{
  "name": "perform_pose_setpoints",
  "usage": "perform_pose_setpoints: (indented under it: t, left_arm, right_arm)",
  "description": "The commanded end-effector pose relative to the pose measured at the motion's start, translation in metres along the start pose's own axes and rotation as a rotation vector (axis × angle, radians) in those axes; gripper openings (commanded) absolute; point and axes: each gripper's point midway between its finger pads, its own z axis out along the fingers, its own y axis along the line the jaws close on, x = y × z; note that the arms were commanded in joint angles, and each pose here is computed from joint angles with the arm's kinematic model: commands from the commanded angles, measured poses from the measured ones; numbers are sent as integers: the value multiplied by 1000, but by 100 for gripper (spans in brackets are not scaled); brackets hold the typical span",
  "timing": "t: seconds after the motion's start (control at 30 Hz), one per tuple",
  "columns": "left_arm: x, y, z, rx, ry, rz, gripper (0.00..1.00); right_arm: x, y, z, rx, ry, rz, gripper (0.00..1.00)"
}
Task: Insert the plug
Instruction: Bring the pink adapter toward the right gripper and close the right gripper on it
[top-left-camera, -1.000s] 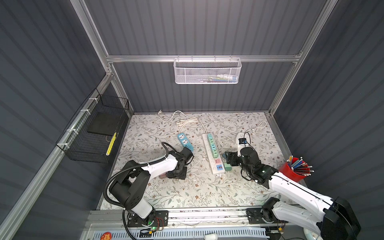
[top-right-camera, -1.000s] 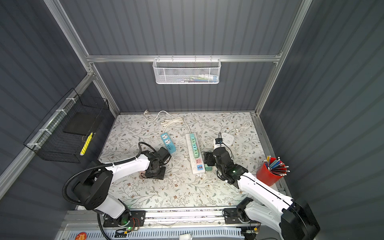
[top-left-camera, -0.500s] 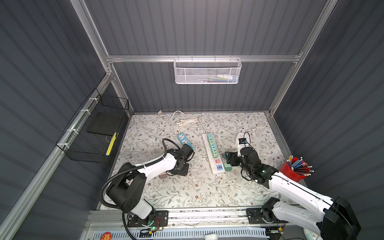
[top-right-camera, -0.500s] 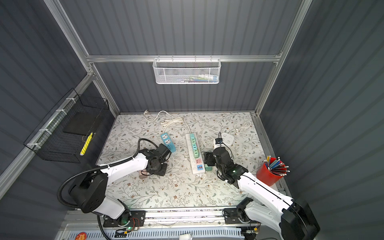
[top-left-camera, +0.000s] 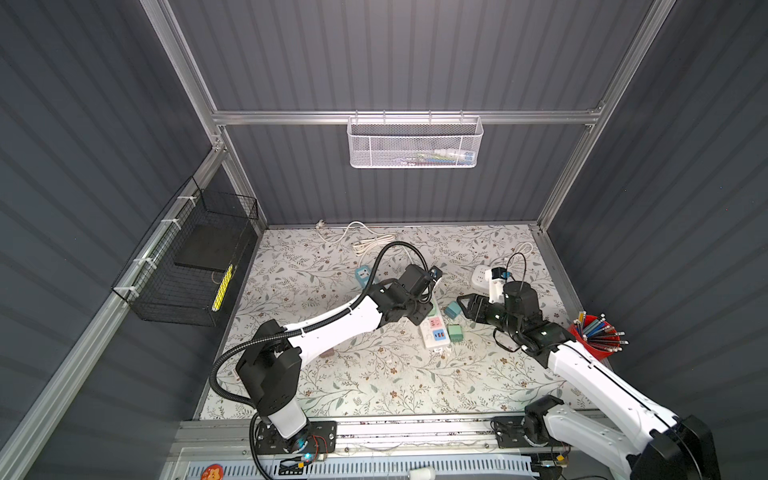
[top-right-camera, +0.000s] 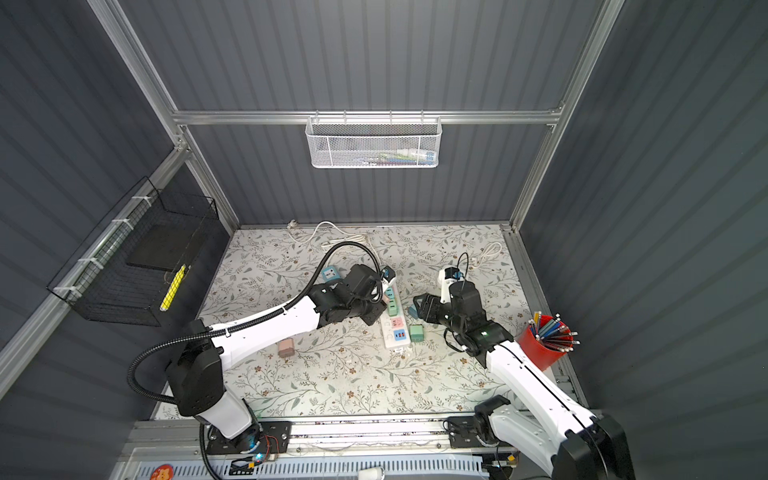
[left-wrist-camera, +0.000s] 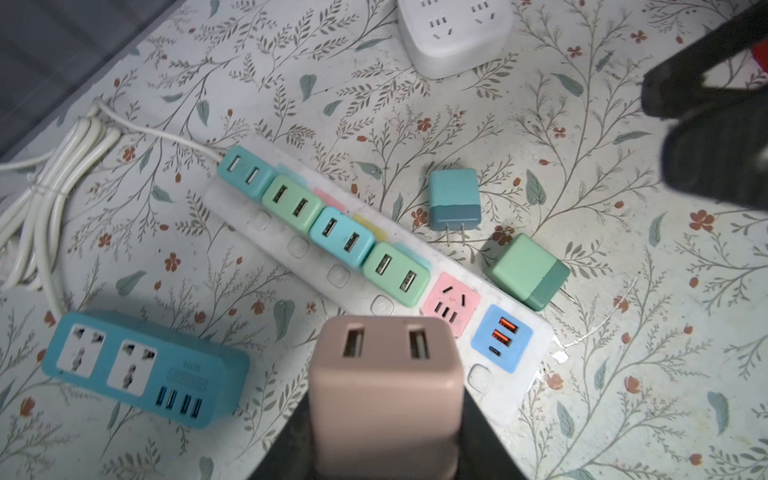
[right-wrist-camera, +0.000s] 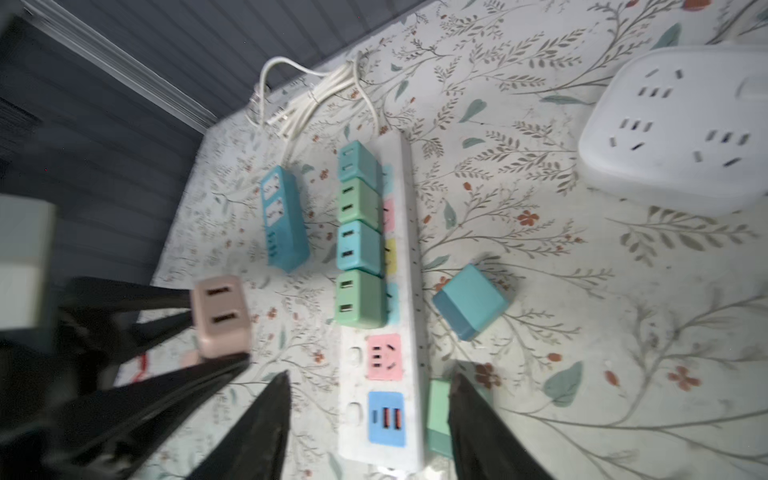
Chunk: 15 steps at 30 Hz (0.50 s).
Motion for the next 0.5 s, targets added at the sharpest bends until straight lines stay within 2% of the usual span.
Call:
perform_pose_setpoints:
  t: [0.0, 0.2, 0.47]
  left_arm:
    - [-28, -9, -18, 62, -181, 100, 23]
    - [-28, -18, -31, 112, -247, 113, 22]
    - [-31, -21, -38, 127, -265, 106, 21]
  right_arm:
    - [-8, 37, -8, -168, 29, -25, 46]
    - [-17, 74, -1, -348, 80, -22, 43]
    - [1, 98, 21, -396, 187, -72, 58]
